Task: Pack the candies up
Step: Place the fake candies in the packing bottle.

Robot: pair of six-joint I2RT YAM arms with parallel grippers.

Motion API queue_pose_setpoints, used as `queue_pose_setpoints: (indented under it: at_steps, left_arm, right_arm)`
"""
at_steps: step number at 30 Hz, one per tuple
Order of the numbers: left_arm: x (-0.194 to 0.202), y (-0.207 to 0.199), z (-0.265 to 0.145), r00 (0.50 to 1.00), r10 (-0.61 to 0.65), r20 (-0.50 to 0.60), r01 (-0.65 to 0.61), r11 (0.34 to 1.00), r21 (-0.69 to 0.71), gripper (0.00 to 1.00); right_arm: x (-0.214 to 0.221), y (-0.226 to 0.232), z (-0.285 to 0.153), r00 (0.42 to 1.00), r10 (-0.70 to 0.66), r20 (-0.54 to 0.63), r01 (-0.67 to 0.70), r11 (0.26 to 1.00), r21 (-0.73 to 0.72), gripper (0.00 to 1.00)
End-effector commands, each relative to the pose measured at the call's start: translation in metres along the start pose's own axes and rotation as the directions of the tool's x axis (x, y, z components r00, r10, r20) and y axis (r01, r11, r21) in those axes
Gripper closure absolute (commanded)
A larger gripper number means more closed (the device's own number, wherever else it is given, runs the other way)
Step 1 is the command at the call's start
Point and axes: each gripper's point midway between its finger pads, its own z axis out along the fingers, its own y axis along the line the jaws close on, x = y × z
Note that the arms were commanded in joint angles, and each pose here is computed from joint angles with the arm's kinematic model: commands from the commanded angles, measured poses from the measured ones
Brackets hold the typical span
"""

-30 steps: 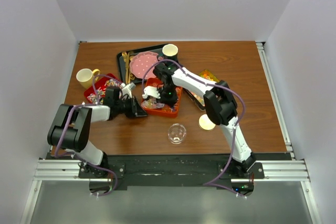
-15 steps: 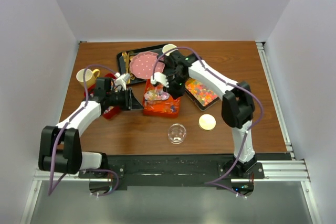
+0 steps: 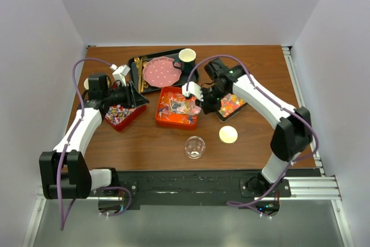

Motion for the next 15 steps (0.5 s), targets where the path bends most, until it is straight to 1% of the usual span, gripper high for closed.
queue_pose_setpoints:
  at_steps: [1, 2, 3, 5, 7, 10, 11, 15]
  left_arm:
    - [-0.006, 0.009, -0.003, 0.997, 0.046, 0.058, -0.043, 0.998, -0.048, 0.65]
    - [-0.006, 0.009, -0.003, 0.997, 0.043, 0.063, -0.040, 0.998, -0.050, 0.65]
    - [-0.007, 0.009, -0.003, 0.997, 0.047, 0.069, -0.044, 0.998, -0.048, 0.64]
    - [-0.010, 0.009, -0.005, 0.995, 0.064, 0.078, -0.061, 0.997, -0.052, 0.64]
    - [-0.011, 0.013, -0.006, 0.994, 0.077, 0.084, -0.070, 0.994, -0.079, 0.64]
    - [-0.012, 0.017, -0.007, 0.991, 0.092, 0.092, -0.083, 0.992, -0.098, 0.64]
    - [-0.013, 0.018, -0.007, 0.991, 0.096, 0.096, -0.086, 0.991, -0.104, 0.64]
    - [-0.015, 0.020, -0.008, 0.989, 0.095, 0.117, -0.083, 0.990, -0.111, 0.64]
  right_arm:
    - [0.019, 0.026, -0.033, 0.996, -0.074, -0.053, 0.076, 0.996, 0.039, 1.00]
    - [0.030, 0.036, -0.032, 0.994, -0.068, -0.083, 0.069, 0.997, 0.016, 1.00]
    - [0.033, 0.041, -0.040, 0.993, -0.080, -0.091, 0.084, 0.996, 0.030, 1.00]
    - [0.050, 0.049, -0.046, 0.981, -0.106, -0.161, 0.110, 0.994, 0.017, 1.00]
    - [0.059, 0.050, -0.057, 0.968, -0.136, -0.211, 0.147, 0.988, 0.038, 1.00]
    - [0.068, 0.055, -0.066, 0.949, -0.162, -0.270, 0.176, 0.984, 0.029, 1.00]
    - [0.074, 0.055, -0.071, 0.934, -0.168, -0.316, 0.186, 0.982, 0.030, 1.00]
    - [0.079, 0.055, -0.076, 0.888, -0.215, -0.407, 0.248, 0.968, 0.029, 1.00]
